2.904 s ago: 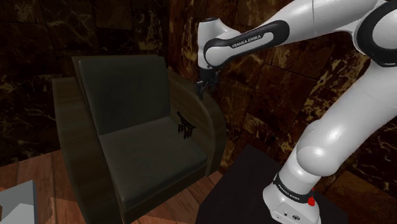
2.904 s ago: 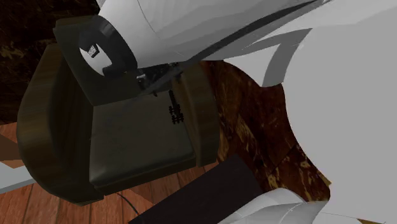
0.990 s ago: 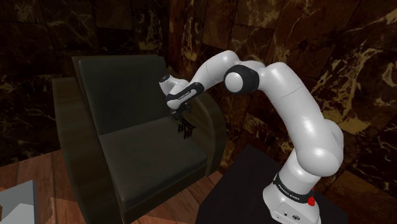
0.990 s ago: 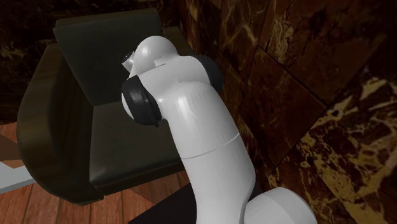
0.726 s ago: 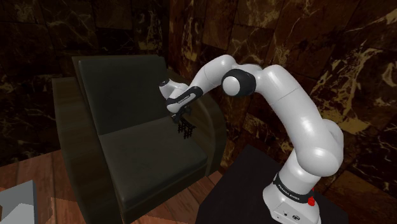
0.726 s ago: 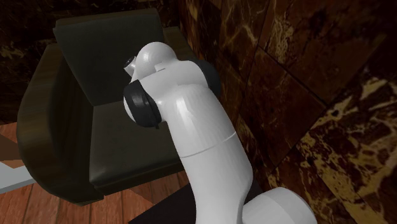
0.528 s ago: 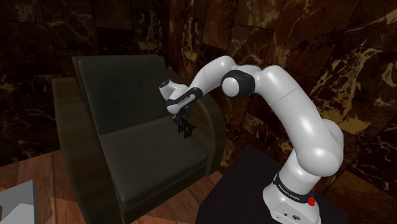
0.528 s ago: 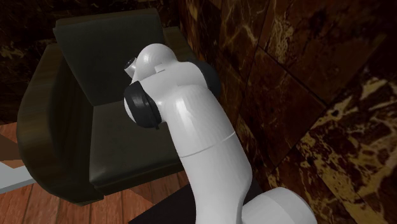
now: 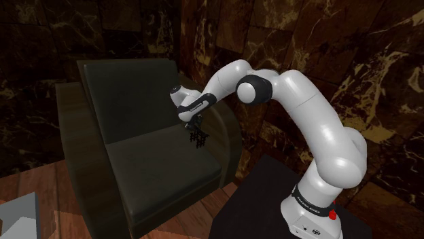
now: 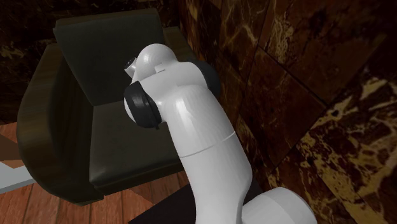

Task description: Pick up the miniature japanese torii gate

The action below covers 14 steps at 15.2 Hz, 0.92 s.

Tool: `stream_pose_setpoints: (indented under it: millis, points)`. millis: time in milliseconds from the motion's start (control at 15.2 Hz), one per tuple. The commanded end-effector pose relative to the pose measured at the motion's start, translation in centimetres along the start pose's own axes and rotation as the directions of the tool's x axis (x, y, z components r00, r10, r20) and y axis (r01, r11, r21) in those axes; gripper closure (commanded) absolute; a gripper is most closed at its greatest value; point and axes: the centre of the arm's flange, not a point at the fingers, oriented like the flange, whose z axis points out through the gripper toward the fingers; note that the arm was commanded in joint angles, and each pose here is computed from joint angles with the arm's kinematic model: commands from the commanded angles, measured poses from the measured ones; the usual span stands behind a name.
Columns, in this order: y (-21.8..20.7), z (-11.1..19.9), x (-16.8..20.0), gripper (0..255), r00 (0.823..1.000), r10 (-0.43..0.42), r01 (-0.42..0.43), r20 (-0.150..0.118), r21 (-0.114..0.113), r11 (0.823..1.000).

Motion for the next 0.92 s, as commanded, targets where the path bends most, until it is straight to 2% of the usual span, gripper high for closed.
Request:
stream_pose_setpoints:
  millis: [0, 858]
  points:
    - [0.0, 0.1, 0.0, 255, 1.0, 0.0, 0.0, 0.0, 0.0, 1.0]
    - [3.3, -6.0, -0.3, 255, 1.0, 0.0, 0.0, 0.0, 0.0, 1.0]
